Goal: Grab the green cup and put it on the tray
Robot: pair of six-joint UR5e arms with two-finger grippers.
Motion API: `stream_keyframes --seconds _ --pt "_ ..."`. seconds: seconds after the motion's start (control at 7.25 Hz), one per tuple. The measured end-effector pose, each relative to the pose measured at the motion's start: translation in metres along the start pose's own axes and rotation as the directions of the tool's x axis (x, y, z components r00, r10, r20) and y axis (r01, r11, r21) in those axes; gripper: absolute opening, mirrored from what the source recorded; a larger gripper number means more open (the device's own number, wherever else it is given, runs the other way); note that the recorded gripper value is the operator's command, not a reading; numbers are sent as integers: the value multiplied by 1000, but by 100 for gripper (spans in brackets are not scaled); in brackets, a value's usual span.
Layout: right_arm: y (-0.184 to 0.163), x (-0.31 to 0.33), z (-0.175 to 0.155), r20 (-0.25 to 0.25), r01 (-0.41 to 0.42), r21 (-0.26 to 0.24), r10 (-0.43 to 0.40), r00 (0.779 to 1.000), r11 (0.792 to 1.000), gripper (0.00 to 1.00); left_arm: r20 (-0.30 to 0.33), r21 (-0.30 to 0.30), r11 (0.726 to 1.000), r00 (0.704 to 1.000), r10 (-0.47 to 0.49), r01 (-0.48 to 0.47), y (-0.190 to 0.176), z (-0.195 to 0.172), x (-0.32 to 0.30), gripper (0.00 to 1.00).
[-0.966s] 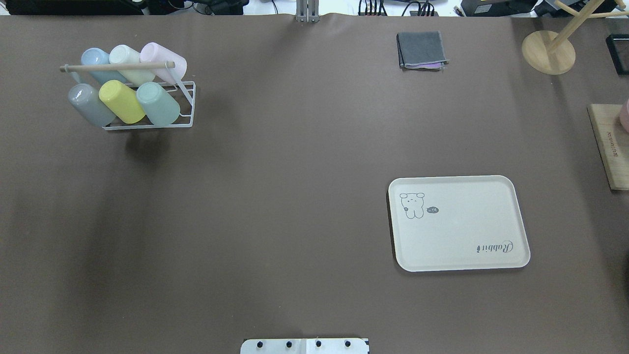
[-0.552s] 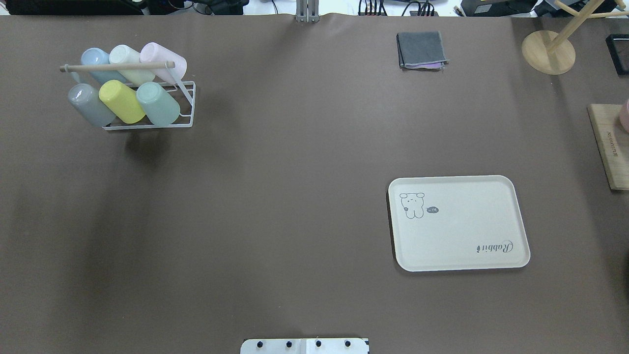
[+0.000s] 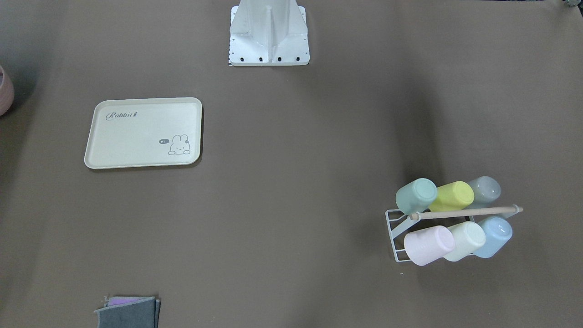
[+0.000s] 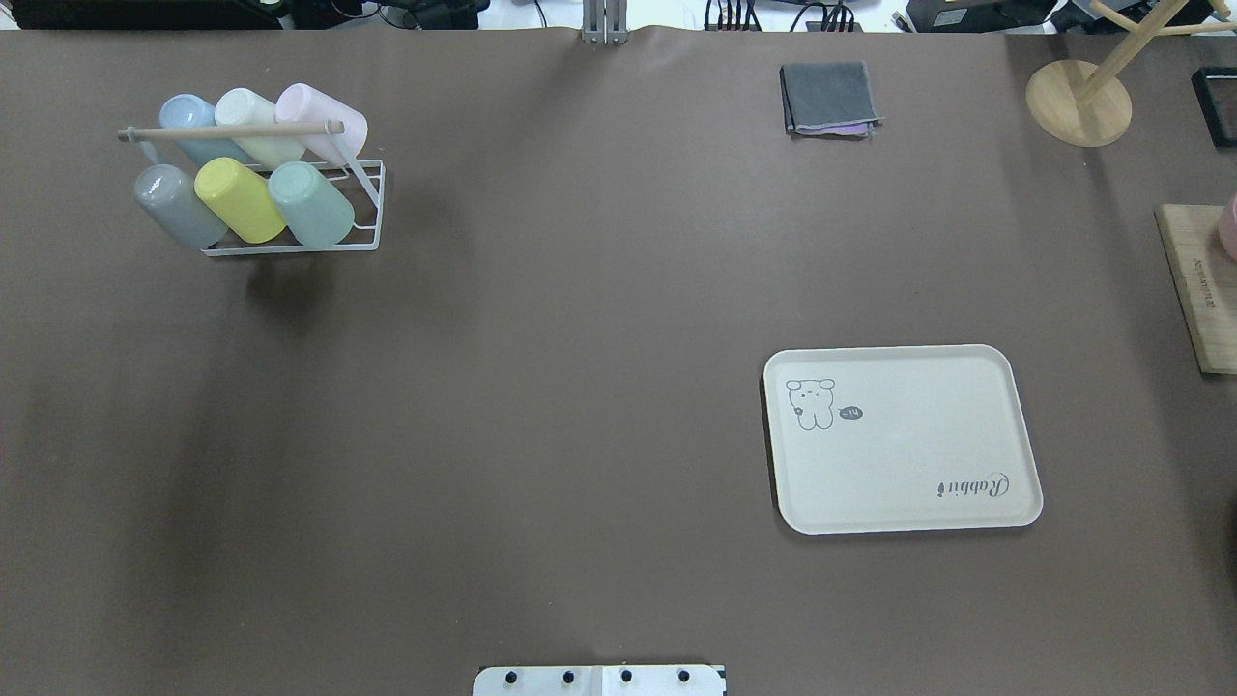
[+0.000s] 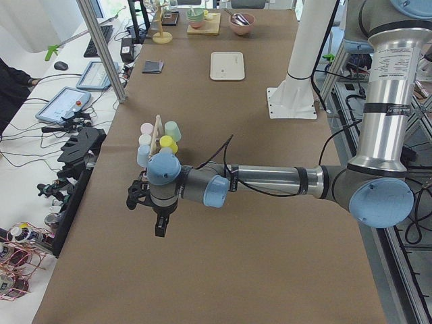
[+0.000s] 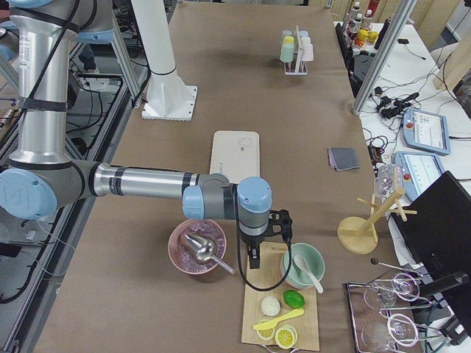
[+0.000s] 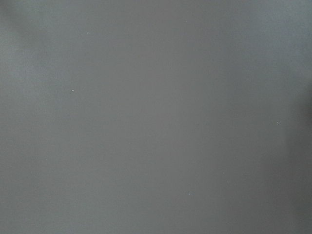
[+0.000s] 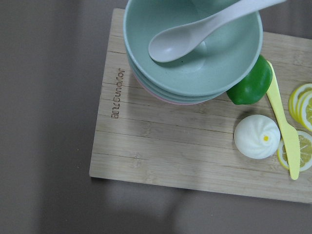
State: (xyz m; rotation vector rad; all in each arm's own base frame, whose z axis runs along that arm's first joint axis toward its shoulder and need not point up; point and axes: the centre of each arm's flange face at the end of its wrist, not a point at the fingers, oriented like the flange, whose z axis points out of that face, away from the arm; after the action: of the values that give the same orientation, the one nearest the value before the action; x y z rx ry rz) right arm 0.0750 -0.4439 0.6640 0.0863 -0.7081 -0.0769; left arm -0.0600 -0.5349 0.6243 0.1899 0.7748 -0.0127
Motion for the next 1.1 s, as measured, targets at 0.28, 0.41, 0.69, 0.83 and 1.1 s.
stream_keyframes --seconds 0.28,0.41,0.69,0.83,1.1 --pt "-6 -6 6 8 -3 -14 3 1000 1000 97 27 7 1000 1000 4 -4 -3 -2 -1 99" --pt "-8 -9 8 20 -5 -17 5 1000 1000 98 42 15 1000 999 12 -12 -6 -5 1 99" --pt "-14 -22 7 74 -31 -14 32 997 999 100 49 36 999 998 34 -36 -16 -15 12 99" --pt "-19 -38 10 98 -68 -25 70 993 997 100 44 51 997 997 56 -58 -19 -22 26 99" --pt "-32 -92 32 129 -70 -37 74 989 997 100 22 68 987 990 142 -143 -24 -30 79 99"
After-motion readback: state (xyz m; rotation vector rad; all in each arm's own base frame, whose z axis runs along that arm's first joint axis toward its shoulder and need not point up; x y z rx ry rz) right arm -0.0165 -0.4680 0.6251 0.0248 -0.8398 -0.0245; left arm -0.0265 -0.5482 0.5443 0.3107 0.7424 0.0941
